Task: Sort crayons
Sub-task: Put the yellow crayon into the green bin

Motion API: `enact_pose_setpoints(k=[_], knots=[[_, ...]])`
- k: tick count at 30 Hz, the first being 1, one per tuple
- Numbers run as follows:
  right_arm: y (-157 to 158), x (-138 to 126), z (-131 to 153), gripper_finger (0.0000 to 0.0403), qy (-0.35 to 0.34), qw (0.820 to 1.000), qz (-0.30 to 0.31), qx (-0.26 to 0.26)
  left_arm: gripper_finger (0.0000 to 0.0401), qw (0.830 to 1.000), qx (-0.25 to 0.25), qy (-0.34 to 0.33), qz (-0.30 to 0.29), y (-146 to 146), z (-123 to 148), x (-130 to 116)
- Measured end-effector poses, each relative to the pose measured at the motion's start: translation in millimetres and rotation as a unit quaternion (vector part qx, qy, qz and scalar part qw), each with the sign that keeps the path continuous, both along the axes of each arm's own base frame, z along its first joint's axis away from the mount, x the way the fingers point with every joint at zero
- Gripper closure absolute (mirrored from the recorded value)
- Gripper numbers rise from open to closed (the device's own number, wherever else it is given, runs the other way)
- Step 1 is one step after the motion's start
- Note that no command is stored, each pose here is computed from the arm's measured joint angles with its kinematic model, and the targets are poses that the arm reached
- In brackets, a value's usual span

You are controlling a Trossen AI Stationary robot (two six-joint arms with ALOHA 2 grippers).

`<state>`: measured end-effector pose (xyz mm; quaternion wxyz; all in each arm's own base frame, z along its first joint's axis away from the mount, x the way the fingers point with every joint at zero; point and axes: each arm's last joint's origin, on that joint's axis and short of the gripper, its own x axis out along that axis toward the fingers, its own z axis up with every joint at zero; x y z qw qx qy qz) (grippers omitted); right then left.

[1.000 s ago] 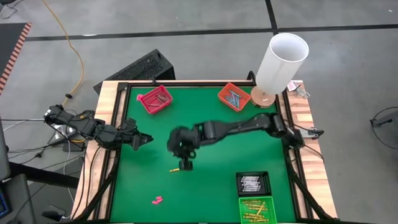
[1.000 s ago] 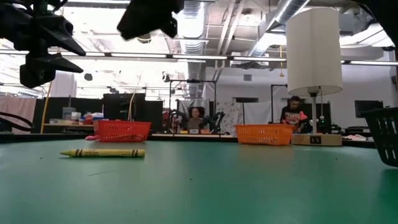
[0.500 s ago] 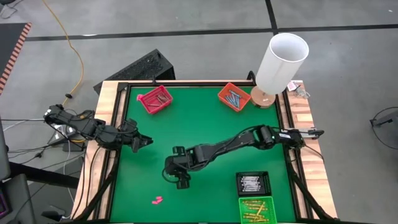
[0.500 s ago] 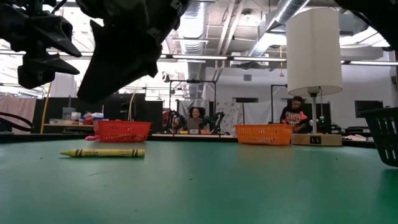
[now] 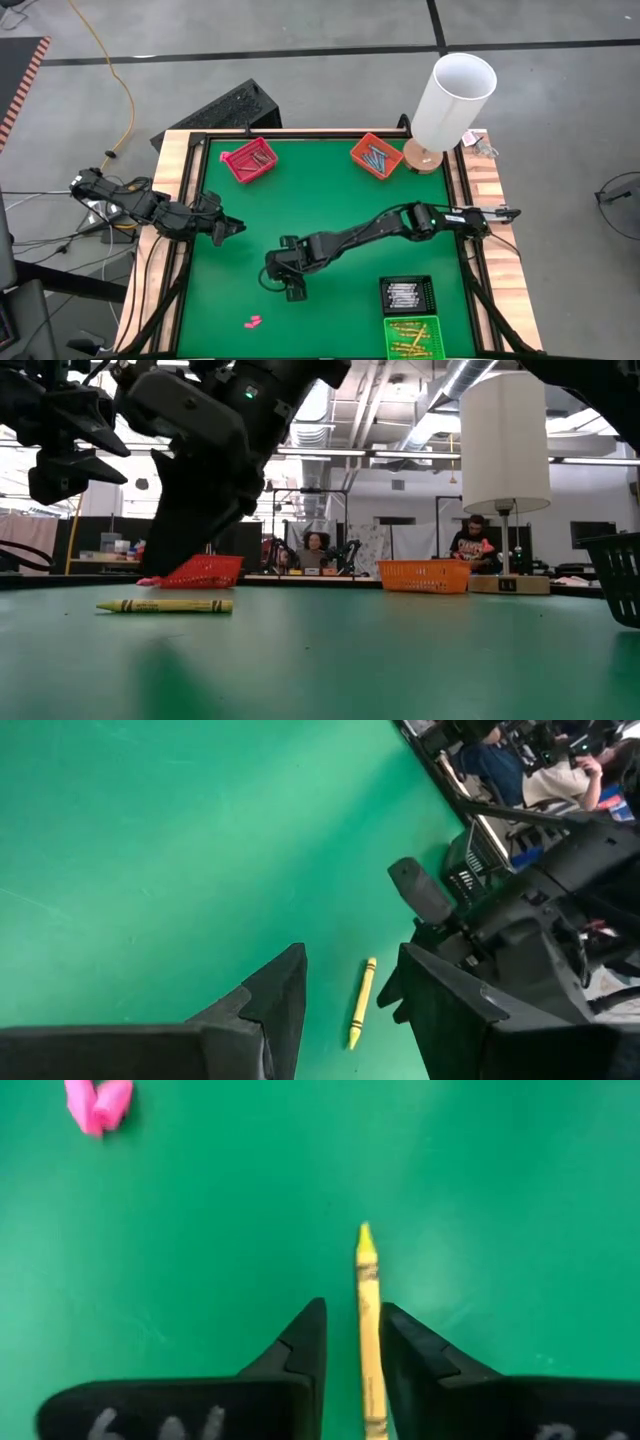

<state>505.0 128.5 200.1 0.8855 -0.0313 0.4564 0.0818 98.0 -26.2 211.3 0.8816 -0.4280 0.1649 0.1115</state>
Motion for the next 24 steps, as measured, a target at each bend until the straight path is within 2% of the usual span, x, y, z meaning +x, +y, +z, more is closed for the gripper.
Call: enact_pose_setpoints(k=[10,24], knots=[[-3.7,0.1,-5.2,0.0245,0.012,1.000,-0.011,-0.011,0.0252,1.000,0.001,0.001,0.000,0.0,-0.1,-0.1],[-5.0,-1.6,-18.2,0.0245,0.035,0.999,-0.003,-0.010,0.0252,1.000,0.002,0.001,0.000,0.1,-0.2,-0.1]])
